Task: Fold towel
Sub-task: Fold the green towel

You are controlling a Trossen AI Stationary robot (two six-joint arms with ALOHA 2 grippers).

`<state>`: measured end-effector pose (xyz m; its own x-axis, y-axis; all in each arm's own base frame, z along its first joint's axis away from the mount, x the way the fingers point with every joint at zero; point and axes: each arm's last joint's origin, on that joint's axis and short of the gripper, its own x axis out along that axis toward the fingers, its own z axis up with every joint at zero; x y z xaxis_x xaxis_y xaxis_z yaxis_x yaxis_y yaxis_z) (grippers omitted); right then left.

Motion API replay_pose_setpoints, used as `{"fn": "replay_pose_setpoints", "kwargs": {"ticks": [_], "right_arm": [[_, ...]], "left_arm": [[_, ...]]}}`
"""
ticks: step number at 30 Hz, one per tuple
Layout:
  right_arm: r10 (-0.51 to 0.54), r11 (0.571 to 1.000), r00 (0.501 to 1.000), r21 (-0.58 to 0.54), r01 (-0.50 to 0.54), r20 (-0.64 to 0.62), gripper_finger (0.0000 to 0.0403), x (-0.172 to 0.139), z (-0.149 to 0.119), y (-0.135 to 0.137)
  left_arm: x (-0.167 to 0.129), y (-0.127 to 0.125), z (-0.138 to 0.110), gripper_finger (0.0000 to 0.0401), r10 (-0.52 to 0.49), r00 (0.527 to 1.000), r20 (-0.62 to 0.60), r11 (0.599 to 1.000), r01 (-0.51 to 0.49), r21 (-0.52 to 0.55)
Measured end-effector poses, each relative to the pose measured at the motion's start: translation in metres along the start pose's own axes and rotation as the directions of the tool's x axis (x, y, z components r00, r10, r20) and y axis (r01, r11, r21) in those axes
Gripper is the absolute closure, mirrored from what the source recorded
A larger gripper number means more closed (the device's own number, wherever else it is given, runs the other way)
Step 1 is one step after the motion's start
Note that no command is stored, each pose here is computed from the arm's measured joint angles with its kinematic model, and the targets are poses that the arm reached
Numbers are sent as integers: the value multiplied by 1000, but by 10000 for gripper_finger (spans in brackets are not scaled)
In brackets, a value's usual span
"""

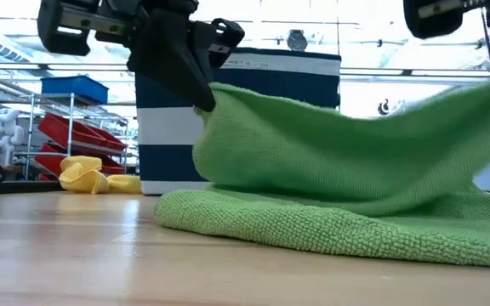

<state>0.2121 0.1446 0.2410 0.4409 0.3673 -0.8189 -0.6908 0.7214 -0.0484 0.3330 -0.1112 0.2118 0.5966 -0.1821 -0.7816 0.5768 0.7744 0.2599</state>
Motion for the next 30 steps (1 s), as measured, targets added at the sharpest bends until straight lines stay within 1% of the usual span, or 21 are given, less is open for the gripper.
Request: {"fn": "replay_pose_setpoints", "kwargs": {"ticks": [6,9,12,15,20,25,27,30], "right_arm": [[18,1000,994,7,-17,-110,403,30,-5,-1],[23,1000,990,7,-22,-141,403,38,-6,-1],[26,1000,988,10,-25,-155,403,43,-7,-2],[42,999,987,20,-40,-155,403,46,-7,-1],[78,997,989,28,-75,-127,403,47,-5,-1],[145,989,985,56,-140,-98,402,47,-3,1],[180,982,980,69,-174,-86,396,47,-2,2],[200,977,977,92,-193,-76,379,47,-2,3]], "left_arm": [[-3,-9,6,401,-15,1000,17,1000,15,13],[-6,-12,12,401,-17,999,37,1000,16,21],[-5,-16,13,401,-25,999,35,999,24,29],[-5,-19,12,401,-38,999,14,999,38,11],[-5,-18,12,401,-44,999,19,999,44,-16],[0,-21,7,400,-50,999,14,998,50,-41],[5,-21,3,396,-73,997,2,996,73,-60],[14,-18,-3,381,-125,992,-9,983,123,-133]]}}
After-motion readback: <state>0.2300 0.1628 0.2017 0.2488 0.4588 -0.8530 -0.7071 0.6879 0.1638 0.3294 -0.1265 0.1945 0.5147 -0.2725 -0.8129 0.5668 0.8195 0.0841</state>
